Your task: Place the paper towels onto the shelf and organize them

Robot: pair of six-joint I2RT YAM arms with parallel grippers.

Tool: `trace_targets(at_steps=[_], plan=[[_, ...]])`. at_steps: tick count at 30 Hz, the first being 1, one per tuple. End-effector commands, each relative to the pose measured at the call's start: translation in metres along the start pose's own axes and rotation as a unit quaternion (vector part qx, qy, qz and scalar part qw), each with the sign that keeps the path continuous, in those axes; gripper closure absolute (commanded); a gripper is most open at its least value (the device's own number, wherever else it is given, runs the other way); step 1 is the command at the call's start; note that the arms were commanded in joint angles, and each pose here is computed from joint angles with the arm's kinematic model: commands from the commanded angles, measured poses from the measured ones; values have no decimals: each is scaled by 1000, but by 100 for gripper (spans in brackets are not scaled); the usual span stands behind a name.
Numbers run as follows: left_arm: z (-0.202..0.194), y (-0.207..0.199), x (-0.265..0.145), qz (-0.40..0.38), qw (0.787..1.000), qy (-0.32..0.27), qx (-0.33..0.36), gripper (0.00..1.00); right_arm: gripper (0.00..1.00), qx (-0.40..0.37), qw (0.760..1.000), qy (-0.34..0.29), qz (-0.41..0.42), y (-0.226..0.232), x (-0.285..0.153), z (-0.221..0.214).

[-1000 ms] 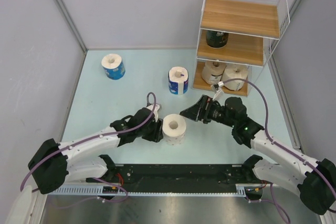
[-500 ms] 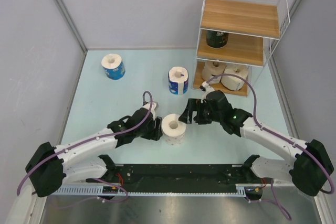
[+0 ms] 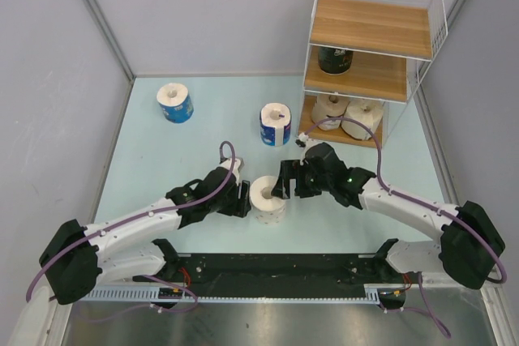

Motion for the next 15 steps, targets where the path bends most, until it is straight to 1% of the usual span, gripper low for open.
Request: trace_targets(at_steps=[1,6,9,10,12,13,15], plan=[[0,-1,1,0,1000,-8,-10,31,8,-16,1000,-22,-2,6,6,17],[-1,-1,3,0,1000,-4,-12,30,12,-22,999,-18,-17,8,17,21],[0,-1,3,0,1000,-5,-11,30,17,-29,999,-15,-29,11,21,25],[0,-1,3,-1,1000,-5,-10,30,20,-37,999,-14,-33,12,22,25],[0,-1,4,0,1000,-3,-9,30,23,-48,998,-10,-39,14,22,25],[0,-2,4,-1,1000,-2,-9,30,26,-53,997,-14,-48,16,23,30],[0,-2,5,-1,1000,-2,-6,30,28,-72,996,-5,-61,19,23,27]])
Point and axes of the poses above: each gripper's point midway between its finger pads, its own x axis out along the fingers, its own y axis along the line the jaws close on, z = x × y, the point moved 7 cm from there along -x, back along the fingers, and after that the axes turned 13 degrees about -x, right-handed, at the moved point
